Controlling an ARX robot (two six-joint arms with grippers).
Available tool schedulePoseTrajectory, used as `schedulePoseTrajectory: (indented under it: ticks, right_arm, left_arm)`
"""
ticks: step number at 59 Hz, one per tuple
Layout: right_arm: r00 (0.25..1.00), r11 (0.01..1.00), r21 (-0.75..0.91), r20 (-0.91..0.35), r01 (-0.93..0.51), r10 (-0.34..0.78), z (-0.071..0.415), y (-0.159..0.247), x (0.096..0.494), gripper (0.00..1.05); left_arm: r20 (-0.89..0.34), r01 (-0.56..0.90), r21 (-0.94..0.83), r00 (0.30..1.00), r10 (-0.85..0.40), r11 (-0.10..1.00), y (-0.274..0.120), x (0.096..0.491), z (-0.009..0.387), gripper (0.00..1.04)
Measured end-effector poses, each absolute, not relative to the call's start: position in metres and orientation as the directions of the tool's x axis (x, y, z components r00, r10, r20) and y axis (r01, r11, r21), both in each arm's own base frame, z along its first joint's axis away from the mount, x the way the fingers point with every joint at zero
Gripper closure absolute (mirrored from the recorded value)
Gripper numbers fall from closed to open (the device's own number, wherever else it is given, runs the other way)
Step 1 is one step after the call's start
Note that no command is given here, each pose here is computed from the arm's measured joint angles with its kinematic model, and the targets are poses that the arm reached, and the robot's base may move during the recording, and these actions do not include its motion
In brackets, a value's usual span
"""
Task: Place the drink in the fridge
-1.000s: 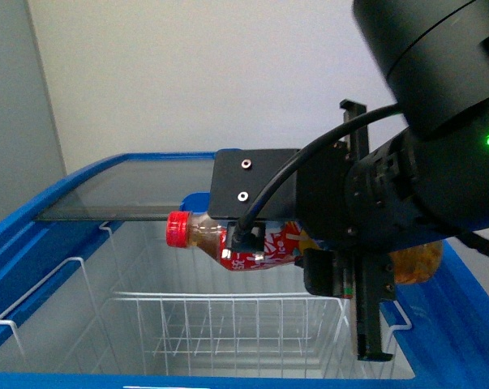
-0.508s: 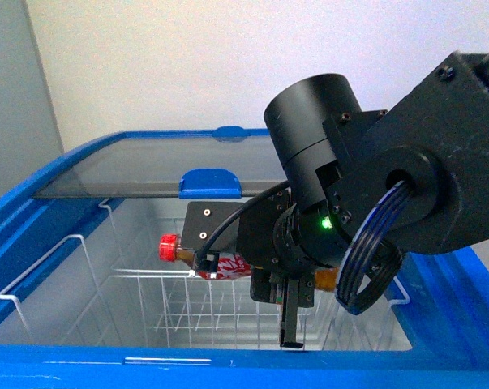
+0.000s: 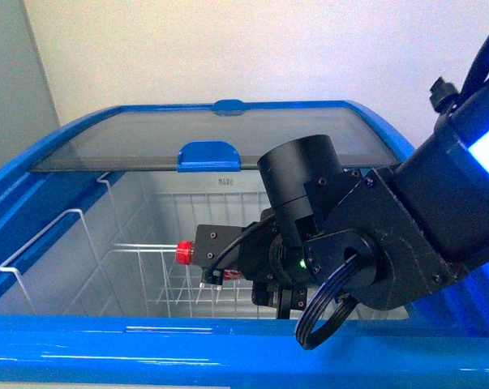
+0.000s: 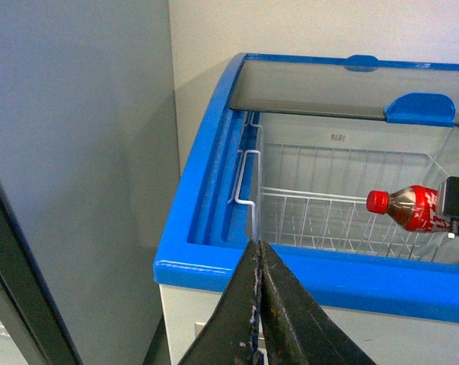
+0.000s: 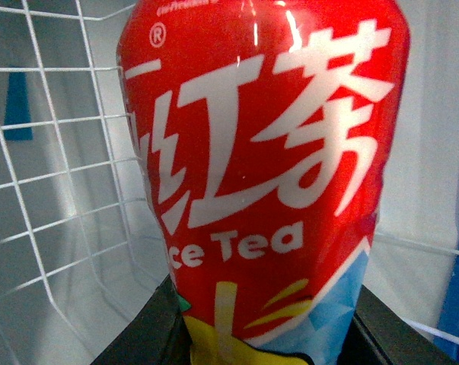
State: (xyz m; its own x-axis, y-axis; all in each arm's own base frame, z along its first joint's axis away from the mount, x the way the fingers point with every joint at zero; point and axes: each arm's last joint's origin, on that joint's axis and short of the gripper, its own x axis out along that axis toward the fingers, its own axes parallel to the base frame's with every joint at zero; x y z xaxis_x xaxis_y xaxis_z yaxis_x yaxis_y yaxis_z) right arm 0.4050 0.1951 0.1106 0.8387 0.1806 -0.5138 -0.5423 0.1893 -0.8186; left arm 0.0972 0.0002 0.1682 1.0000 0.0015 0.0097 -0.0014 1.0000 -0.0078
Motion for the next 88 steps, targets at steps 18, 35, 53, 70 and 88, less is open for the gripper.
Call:
schedulePoseTrajectory:
  ticks: [18,35,53,70,88]
  right_arm:
    - [0.832,0.194,-0.809,-0.532,-0.555,0.158,0.089,0.197,0.404,0.69]
    - [0.808,0.26,-0.765,-0.558,-0.589,0.189,0.105,0.2,0.394,0.14]
    - [0.86,0.41,-0.756,-0.451,-0.51,0.237,0.184,0.173,0.361,0.07]
    - [0.971,0.78,-0.608,-0.24,-0.145,-0.006,0.279,0.104,0.289,0.07]
    - [0.897,0.934,-0.274,-0.314,0.228,-0.311,0.278,0.048,0.119,0.07]
  left_arm:
    - [0.01,-0.001,-0.008,1.0,0.002,1.0,0.0,0.097,0.168,1.02]
    - [0.01,-0.002,-0.008,1.0,0.002,1.0,0.0,0.097,0.168,1.02]
    - [0.01,-0.001,-0.008,1.0,0.001,1.0,0.0,0.097,0.168,1.02]
    - [0.01,-0.002,-0.008,1.0,0.002,1.0,0.0,0.097,0.168,1.02]
    - [0.01,-0.002,-0.008,1.0,0.002,1.0,0.0,0.097,0.168,1.02]
